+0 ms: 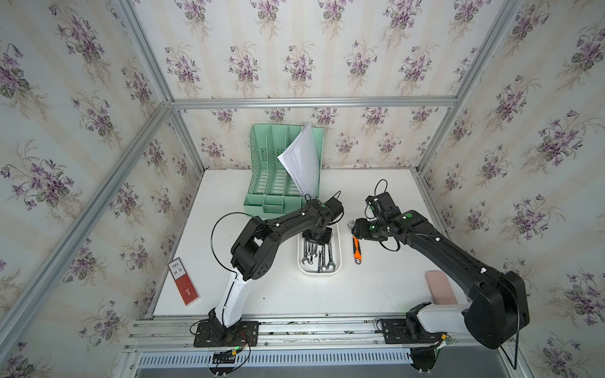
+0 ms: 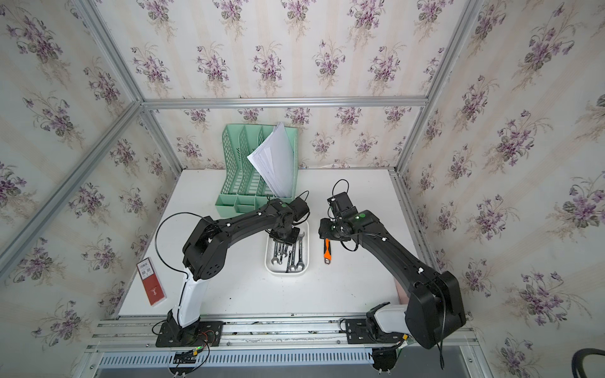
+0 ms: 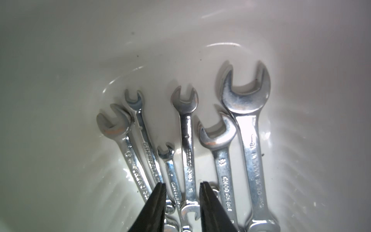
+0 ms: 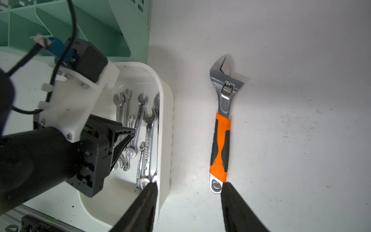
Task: Take out the wrench from the storage box
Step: Pick up the wrench from the storage box.
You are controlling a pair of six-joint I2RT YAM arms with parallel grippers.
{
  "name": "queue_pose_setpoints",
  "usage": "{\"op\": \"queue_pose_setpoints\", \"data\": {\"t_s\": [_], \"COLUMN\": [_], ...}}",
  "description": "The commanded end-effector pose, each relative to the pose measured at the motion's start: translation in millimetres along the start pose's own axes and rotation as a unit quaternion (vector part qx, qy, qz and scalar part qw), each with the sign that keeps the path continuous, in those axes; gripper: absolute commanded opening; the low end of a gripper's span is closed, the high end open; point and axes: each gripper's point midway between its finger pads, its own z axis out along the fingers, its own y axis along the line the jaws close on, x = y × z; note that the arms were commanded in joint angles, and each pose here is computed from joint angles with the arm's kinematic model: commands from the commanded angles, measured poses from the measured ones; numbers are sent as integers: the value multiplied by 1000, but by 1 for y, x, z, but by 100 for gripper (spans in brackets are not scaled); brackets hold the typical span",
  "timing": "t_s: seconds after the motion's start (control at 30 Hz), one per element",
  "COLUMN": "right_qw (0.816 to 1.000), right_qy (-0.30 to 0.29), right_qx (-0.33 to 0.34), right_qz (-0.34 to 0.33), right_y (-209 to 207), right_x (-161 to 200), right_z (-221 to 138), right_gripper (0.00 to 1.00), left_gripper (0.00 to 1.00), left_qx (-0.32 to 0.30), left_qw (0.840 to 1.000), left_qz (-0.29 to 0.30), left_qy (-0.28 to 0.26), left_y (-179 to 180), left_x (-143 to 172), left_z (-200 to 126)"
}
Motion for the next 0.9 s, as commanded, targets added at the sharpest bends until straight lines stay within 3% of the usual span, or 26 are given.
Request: {"op": "queue_pose_setpoints", "data": {"t_s": [0.0,0.87], "right_qw": [1000,1000], "right_qy": [3,9], "right_qx": [0,2], "right_qz": [-4,-4], "right_y": [0,-1], "right_x": [1,3], "right_z": [0,4], "right_gripper": [57,57], "left_gripper": [35,21], "left_qx": [8,-8], "left_qw": [1000,999], "left_qz": [10,8], "left_qy": [4,32], "left_y": [-5,-7], "left_x": [-1,7], "left_z": [6,41]}}
